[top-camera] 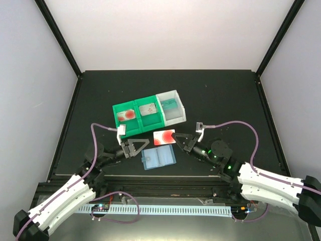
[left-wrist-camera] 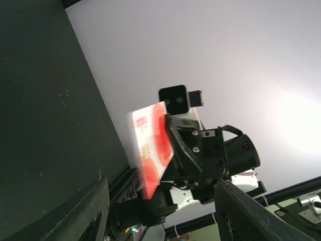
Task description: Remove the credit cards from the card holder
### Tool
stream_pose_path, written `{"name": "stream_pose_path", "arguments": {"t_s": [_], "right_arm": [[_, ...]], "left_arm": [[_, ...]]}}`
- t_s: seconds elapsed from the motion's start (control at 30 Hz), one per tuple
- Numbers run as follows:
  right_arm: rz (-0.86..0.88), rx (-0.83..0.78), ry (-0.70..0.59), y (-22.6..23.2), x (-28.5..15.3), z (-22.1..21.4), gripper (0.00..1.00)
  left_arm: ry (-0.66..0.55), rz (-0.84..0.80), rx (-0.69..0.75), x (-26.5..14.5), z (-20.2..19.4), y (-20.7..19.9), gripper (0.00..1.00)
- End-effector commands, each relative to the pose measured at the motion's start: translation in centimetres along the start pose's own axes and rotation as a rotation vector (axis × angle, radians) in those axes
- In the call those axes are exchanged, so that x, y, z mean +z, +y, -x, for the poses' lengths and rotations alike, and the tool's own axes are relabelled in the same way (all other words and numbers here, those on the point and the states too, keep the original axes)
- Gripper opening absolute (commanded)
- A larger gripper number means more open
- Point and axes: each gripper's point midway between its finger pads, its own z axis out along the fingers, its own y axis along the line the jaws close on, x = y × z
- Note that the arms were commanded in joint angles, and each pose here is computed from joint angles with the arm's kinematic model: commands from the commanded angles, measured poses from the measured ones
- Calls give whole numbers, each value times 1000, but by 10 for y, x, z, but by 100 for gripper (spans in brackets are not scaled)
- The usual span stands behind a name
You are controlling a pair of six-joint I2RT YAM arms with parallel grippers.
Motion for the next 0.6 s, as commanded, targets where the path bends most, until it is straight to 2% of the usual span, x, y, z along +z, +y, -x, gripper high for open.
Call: {"name": "stream_pose_path", "arguments": {"t_s": [0.0,0.33,0.47,0.57], "right_arm": [[89,94,-33,14,6,4,1],[99,119,-30,17,18,1,1],[97,122,-22,17,22,-1,1],[109,129,-11,18,25,-3,1]], "left_arm": [[-42,-87,-5,0,11,-23,59],[-32,-63,-87,1,5,-8,54],[-34,-58,-96,2,5,-6,49],[-27,-67,-142,3,3,-2,37]]}}
